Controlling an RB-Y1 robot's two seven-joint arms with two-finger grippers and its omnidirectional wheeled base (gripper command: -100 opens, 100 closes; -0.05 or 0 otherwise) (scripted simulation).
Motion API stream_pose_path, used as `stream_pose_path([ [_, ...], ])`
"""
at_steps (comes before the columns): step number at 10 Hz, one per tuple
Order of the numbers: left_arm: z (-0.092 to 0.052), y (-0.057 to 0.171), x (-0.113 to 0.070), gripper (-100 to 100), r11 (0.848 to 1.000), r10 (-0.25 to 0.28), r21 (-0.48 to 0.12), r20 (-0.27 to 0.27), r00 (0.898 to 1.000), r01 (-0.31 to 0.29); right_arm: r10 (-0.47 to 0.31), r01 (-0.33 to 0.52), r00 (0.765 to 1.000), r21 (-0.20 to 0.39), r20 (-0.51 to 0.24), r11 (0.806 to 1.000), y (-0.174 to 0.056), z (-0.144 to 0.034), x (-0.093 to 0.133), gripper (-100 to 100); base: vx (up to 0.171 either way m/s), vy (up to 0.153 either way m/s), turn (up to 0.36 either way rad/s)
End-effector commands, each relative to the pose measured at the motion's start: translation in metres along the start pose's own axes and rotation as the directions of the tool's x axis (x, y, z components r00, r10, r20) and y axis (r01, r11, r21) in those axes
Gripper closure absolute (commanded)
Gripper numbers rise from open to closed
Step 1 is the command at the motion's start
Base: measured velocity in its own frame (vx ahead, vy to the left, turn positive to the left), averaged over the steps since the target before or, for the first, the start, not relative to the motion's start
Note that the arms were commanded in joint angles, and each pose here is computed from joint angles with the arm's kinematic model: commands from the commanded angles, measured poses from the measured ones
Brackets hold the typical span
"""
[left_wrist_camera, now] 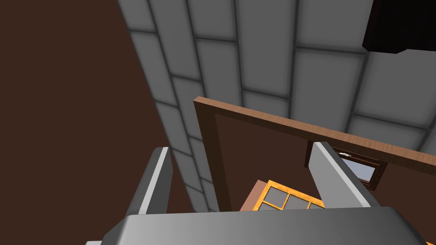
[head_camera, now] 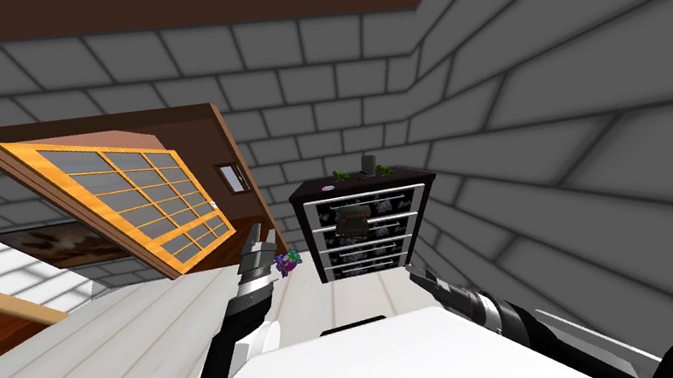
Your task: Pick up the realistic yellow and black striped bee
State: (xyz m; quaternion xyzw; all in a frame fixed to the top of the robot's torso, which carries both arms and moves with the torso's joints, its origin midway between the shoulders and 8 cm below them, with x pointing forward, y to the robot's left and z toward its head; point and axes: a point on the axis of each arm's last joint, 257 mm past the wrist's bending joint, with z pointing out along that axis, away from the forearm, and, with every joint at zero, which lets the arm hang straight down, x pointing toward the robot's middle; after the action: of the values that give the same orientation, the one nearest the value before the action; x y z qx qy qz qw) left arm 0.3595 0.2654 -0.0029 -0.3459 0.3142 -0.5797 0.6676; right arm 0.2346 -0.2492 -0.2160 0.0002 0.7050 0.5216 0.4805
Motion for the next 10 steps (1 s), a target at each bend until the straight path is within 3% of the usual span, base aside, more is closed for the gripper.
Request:
stream_pose_path([
  [1,0.0,0.0,0.0,0,1.0,0.0,0.0,0.0,1.0,0.0,-0.011,0.011,0.999,0.009,-0.048,1.0,-0.003,-0.012,0.004,-100,-0.021,0.011,0.038],
  [3,0.0,0.0,0.0,0,1.0,0.0,0.0,0.0,1.0,0.0,-0.025,0.026,0.996,0.012,-0.087,1.0,-0.004,-0.016,0.004,-100,-0.005,0.002,-0.001],
  [4,0.0,0.0,0.0,0,1.0,0.0,0.0,0.0,1.0,0.0,-0.027,0.032,0.991,0.031,-0.132,0.999,-0.014,-0.032,0.01,-100,-0.015,0.007,0.059],
  [6,0.0,0.0,0.0,0,1.0,0.0,0.0,0.0,1.0,0.0,-0.046,0.053,0.981,0.034,-0.186,0.998,-0.015,-0.038,0.009,-100,-0.014,0.005,0.015],
  [7,0.0,0.0,0.0,0,1.0,0.0,0.0,0.0,1.0,0.0,-0.045,0.057,0.974,0.051,-0.222,0.997,-0.024,-0.053,0.012,-100,-0.021,0.008,0.067],
  [9,0.0,0.0,0.0,0,1.0,0.0,0.0,0.0,1.0,0.0,-0.064,0.083,0.957,0.055,-0.282,0.995,-0.027,-0.061,0.009,-100,-0.014,0.004,0.016],
  [10,0.0,0.0,0.0,0,1.0,0.0,0.0,0.0,1.0,0.0,-0.064,0.089,0.946,0.065,-0.318,0.994,-0.033,-0.075,0.01,-100,-0.014,0.007,0.071],
])
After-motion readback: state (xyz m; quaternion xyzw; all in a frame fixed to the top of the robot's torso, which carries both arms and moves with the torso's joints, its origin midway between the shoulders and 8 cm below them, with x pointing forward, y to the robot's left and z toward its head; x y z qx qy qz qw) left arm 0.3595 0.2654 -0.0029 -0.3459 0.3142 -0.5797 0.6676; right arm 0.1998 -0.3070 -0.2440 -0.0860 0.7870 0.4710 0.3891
